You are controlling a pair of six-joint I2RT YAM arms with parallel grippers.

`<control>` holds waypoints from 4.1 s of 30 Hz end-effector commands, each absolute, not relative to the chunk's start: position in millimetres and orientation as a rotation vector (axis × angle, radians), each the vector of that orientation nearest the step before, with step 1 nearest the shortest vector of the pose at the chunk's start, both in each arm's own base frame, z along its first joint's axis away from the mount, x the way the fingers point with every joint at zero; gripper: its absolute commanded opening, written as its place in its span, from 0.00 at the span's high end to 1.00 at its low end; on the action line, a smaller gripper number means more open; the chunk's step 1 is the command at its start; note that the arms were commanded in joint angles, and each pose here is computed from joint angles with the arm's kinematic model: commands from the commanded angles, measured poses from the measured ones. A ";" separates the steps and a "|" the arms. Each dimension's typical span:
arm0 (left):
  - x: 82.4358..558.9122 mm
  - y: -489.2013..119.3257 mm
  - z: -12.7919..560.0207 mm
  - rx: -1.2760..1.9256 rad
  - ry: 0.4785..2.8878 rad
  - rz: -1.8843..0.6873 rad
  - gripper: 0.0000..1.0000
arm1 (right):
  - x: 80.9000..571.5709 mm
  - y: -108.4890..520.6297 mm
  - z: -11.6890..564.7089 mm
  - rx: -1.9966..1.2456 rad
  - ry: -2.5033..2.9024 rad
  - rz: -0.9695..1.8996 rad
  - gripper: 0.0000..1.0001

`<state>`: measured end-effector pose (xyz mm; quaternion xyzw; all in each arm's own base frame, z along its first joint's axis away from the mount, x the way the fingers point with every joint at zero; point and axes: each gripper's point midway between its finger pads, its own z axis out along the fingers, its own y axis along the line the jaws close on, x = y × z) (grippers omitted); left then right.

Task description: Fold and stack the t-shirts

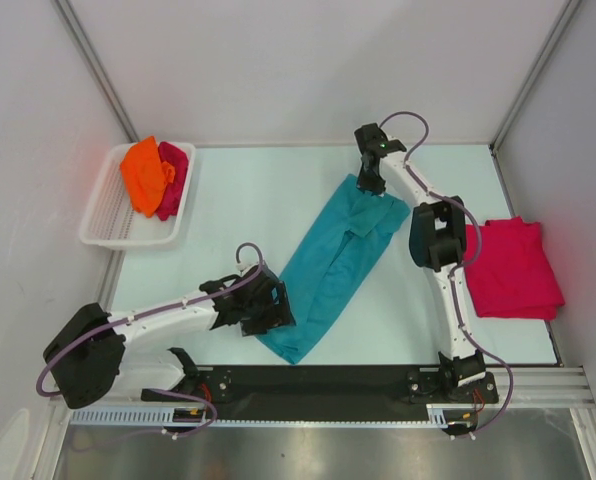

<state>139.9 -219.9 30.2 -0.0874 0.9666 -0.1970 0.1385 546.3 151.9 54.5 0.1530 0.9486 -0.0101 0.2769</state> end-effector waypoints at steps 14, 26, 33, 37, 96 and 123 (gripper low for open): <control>144.7 -195.5 42.0 -0.222 2.761 -0.403 0.15 | 527.3 145.8 31.1 0.412 2.597 -0.084 0.67; 141.0 -192.2 52.2 -0.179 2.780 -0.383 0.15 | 561.4 140.1 -22.5 0.437 2.633 -0.072 0.67; 140.3 -190.5 53.0 -0.138 2.802 -0.343 0.14 | 572.2 141.5 -35.3 0.473 2.633 0.011 0.65; 142.6 -192.4 52.9 -0.122 2.810 -0.324 0.15 | 592.1 165.8 -21.0 0.402 2.586 0.237 0.64; 178.6 -162.5 20.1 -0.253 2.753 -0.246 0.13 | 443.5 242.7 114.8 0.043 2.535 0.296 0.60; 179.6 -151.4 22.2 -0.255 2.745 -0.231 0.13 | 441.6 254.5 51.9 0.052 2.639 0.245 0.61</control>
